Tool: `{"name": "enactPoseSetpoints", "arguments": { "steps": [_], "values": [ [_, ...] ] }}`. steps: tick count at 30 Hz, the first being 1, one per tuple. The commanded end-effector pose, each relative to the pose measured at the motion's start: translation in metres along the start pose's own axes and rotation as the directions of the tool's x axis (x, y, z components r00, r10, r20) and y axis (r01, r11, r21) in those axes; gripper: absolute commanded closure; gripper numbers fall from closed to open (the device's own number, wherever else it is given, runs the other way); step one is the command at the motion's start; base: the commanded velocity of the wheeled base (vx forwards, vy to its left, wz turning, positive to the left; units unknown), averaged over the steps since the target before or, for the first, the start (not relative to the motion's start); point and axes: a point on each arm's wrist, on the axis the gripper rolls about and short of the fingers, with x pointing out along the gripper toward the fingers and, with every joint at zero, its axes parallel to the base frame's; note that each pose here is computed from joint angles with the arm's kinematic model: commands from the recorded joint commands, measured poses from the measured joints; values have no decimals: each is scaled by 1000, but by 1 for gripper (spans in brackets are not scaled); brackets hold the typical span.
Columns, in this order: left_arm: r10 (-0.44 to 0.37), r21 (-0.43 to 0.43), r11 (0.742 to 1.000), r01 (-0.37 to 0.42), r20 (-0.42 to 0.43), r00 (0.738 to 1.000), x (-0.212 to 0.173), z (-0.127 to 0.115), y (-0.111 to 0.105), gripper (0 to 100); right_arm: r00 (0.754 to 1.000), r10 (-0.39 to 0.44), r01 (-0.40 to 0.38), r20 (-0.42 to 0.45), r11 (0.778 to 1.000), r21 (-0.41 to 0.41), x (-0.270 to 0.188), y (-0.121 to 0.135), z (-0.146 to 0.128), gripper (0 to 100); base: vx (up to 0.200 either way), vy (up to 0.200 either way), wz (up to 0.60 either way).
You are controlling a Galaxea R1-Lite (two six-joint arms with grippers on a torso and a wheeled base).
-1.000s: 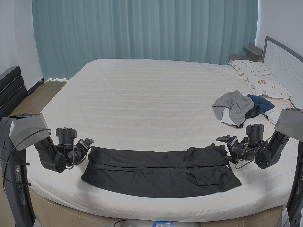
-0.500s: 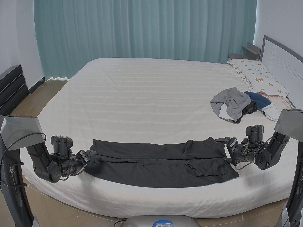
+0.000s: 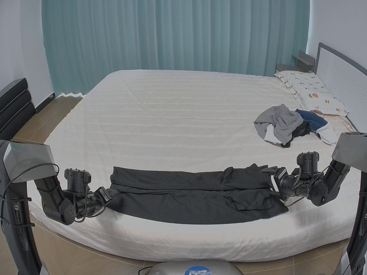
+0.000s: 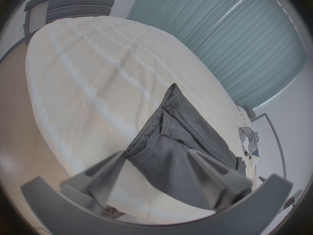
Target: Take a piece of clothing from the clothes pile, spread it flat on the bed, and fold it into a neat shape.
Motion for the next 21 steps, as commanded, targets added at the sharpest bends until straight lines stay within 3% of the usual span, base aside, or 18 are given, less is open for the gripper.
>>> {"name": "enactPoseSetpoints", "arguments": {
  "steps": [1,4,12,19,20,21],
  "values": [
    [12,11,1000,-12,-11,1000,0,-3,3,100,1000,0,0,-2,1000,0,0,0,0,0,0,0,0],
    [36,96,995,-34,-20,999,-4,-7,7,100,1000,0,0,0,1000,-1,0,0,0,0,0,0,0],
    [116,146,983,-114,-8,993,-6,-10,13,100,1000,2,-2,-1,1000,-2,0,0,0,0,0,0,0],
    [121,161,980,-119,-5,993,-7,-10,14,100,1000,1,-1,-3,1000,-4,0,0,-1,0,0,0,0],
    [122,161,980,-120,-6,992,-7,-10,14,0,1000,1,-1,-3,1000,-4,0,0,-1,0,0,0,0],
    [121,161,980,-119,-5,993,-7,-9,14,0,1000,1,-1,-3,1000,-4,0,0,-1,0,0,0,0]
  ]
}}
